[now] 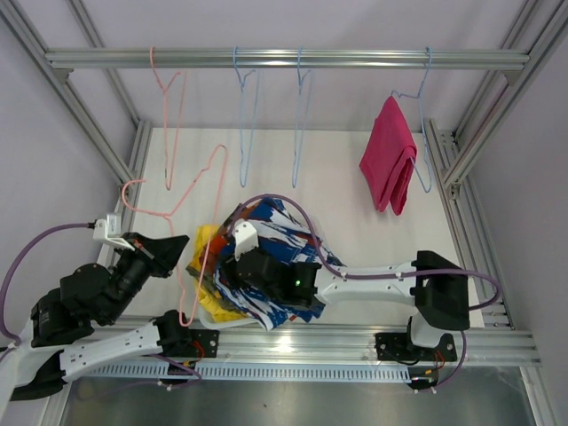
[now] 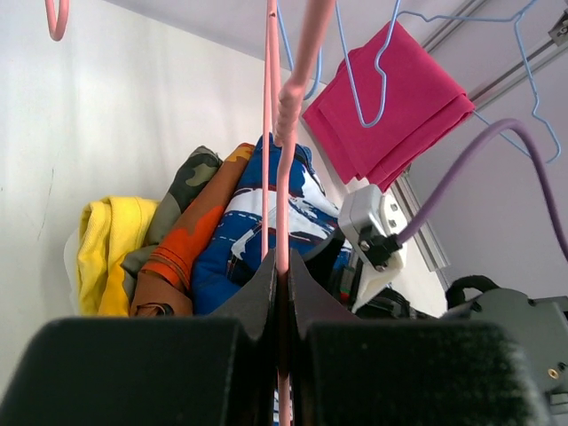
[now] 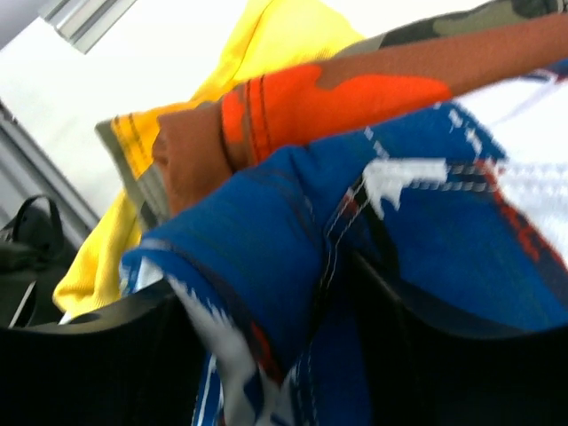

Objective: Remove the trousers from the hanger
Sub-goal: Place the trousers in the bin.

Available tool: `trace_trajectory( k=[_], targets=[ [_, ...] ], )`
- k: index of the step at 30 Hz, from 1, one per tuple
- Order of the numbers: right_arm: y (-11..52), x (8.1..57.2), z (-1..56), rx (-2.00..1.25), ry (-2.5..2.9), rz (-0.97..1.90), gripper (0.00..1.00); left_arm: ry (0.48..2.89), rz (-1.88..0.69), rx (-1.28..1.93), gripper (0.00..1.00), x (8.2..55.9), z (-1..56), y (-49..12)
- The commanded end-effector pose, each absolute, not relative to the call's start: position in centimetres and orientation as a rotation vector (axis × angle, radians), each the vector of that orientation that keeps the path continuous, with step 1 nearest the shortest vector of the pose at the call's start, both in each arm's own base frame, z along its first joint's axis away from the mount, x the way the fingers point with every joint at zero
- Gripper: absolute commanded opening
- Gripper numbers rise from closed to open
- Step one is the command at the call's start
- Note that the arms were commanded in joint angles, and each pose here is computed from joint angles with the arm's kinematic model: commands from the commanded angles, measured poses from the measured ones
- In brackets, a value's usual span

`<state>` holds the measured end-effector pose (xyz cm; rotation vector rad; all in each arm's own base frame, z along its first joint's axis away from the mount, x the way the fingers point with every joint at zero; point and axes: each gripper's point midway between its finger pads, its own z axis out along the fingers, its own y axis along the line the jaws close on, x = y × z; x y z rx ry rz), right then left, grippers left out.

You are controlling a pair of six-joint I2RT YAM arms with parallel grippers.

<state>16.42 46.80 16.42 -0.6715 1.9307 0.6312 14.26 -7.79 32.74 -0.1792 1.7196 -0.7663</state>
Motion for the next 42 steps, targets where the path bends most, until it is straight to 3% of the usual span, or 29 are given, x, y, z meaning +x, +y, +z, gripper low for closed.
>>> trace_trajectory(
  k=[1,11,17,26,30,39,42],
  targets=[
    [45.4,13.5,16.6,-0.750,1.998,0.624,0.67,1.700,-0.813,-0.198,0.01,14.1,33.4,-7.9],
    [43.0,11.5,25.8,-0.665,1.847,0.908,0.73,1.701,-0.841,-0.194,0.01,13.9,33.6,-8.2],
    [43.9,12.0,23.5,-0.686,1.872,0.897,0.47,1.694,-0.839,-0.199,0.01,13.9,33.9,-8.0],
    [47.3,12.8,14.7,-0.721,2.027,0.948,0.36,1.692,-0.827,-0.207,0.01,13.9,33.8,-7.5],
    [46.6,12.9,12.9,-0.721,2.074,0.914,0.35,1.684,-0.824,-0.201,0.00,13.9,34.0,-7.4],
    [40.9,14.4,23.3,-0.620,1.893,0.828,0.41,1.680,-0.850,-0.167,0.00,13.8,34.5,-8.3],
    [40.0,15.1,23.4,-0.601,1.893,0.797,0.42,1.681,-0.855,-0.154,0.01,13.7,34.6,-8.6]
  ],
)
